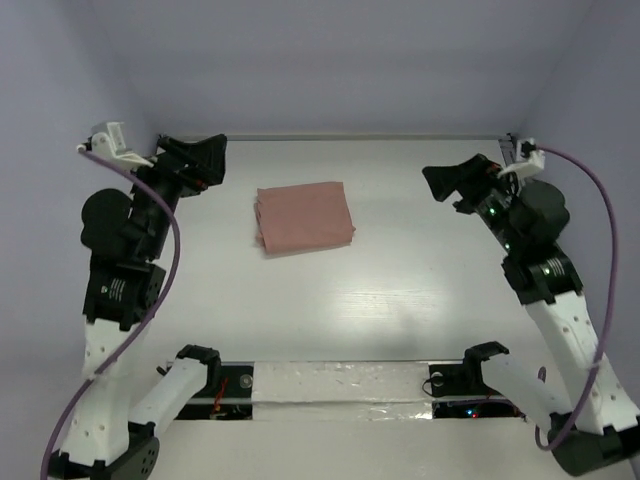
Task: Fold and stack the t-shirts
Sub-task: Fold the tshirt
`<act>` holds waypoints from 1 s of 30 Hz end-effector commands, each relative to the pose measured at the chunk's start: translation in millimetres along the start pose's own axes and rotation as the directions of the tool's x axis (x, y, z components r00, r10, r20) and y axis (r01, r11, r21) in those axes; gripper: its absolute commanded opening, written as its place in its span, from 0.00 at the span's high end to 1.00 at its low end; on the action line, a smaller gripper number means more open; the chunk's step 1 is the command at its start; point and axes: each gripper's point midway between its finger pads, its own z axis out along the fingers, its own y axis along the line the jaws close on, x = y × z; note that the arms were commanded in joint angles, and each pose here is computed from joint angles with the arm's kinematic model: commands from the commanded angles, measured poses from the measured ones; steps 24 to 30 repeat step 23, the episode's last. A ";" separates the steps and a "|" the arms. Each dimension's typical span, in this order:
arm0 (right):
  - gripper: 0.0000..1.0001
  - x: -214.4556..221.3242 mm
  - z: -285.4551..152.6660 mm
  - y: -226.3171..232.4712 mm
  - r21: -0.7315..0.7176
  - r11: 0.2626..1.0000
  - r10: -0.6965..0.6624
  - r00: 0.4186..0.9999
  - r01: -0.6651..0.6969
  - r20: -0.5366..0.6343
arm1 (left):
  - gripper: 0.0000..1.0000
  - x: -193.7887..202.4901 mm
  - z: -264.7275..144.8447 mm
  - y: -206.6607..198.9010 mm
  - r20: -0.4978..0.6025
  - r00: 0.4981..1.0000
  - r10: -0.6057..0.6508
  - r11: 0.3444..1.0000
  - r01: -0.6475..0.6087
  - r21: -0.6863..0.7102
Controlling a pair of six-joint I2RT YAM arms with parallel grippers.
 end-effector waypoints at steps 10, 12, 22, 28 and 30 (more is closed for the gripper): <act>0.00 11.8 -32.3 -50.0 0.236 0.972 -0.025 1.000 0.020 0.016 | 0.01 2.8 -34.7 31.6 0.018 1.000 0.010 0.987 -0.007 -0.161; 0.00 7.5 -31.8 -48.8 0.239 0.970 -0.039 0.999 0.033 0.019 | 0.01 4.5 -35.1 32.8 0.015 1.000 0.015 0.987 -0.012 -0.163; 0.00 -9.3 -27.0 -39.6 0.223 0.973 -0.076 0.996 0.063 0.049 | 0.01 8.2 -38.2 30.1 -0.002 0.999 0.032 0.990 -0.032 -0.139; 0.00 -10.1 -26.2 -38.4 0.219 0.974 -0.076 0.996 0.063 0.049 | 0.01 8.8 -37.4 29.7 -0.003 1.000 0.028 0.990 -0.028 -0.137; 0.00 -10.1 -26.2 -38.4 0.219 0.974 -0.076 0.996 0.063 0.049 | 0.01 8.8 -37.4 29.7 -0.003 1.000 0.028 0.990 -0.028 -0.137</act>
